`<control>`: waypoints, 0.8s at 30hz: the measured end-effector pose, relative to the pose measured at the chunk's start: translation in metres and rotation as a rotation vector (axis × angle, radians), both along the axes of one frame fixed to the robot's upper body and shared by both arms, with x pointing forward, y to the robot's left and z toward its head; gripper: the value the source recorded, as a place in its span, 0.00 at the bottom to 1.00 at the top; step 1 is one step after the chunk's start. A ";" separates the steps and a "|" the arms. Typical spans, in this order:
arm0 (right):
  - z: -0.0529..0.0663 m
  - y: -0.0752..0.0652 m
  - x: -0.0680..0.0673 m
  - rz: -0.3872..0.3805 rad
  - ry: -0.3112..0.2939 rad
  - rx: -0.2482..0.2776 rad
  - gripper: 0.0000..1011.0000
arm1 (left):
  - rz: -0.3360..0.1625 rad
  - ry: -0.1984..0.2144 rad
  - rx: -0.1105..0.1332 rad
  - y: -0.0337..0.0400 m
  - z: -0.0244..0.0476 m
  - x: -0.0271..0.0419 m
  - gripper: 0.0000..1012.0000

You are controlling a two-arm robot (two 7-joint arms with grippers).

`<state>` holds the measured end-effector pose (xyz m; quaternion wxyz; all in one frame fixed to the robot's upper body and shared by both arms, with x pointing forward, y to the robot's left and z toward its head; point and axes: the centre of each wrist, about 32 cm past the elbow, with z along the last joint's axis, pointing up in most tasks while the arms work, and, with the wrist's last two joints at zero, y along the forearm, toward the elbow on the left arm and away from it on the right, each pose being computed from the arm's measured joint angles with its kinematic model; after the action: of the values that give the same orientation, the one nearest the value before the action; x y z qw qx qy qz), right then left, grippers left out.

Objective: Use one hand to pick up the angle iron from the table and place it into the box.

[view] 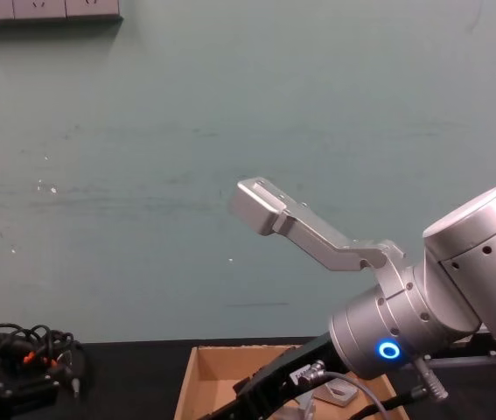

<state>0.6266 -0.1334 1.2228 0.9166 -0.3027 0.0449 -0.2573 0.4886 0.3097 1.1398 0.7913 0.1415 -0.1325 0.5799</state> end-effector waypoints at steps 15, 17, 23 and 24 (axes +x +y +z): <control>0.001 -0.010 -0.006 0.011 -0.037 0.086 0.99 | 0.000 0.000 0.000 0.0000 0.0000 0.0000 0.99; 0.001 -0.014 -0.009 0.016 -0.055 0.121 0.99 | 0.000 0.000 0.000 0.0000 0.0000 0.0000 0.99; -0.001 -0.035 -0.028 0.037 -0.154 0.256 0.99 | 0.000 0.000 0.000 0.0000 0.0000 0.0000 0.99; -0.002 -0.038 -0.030 0.038 -0.169 0.269 0.99 | 0.000 0.000 0.000 0.0000 0.0000 0.0000 0.99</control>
<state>0.5962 -0.1716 1.2206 0.9541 -0.1552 -0.0041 -0.2560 0.4886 0.3097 1.1398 0.7913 0.1415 -0.1325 0.5799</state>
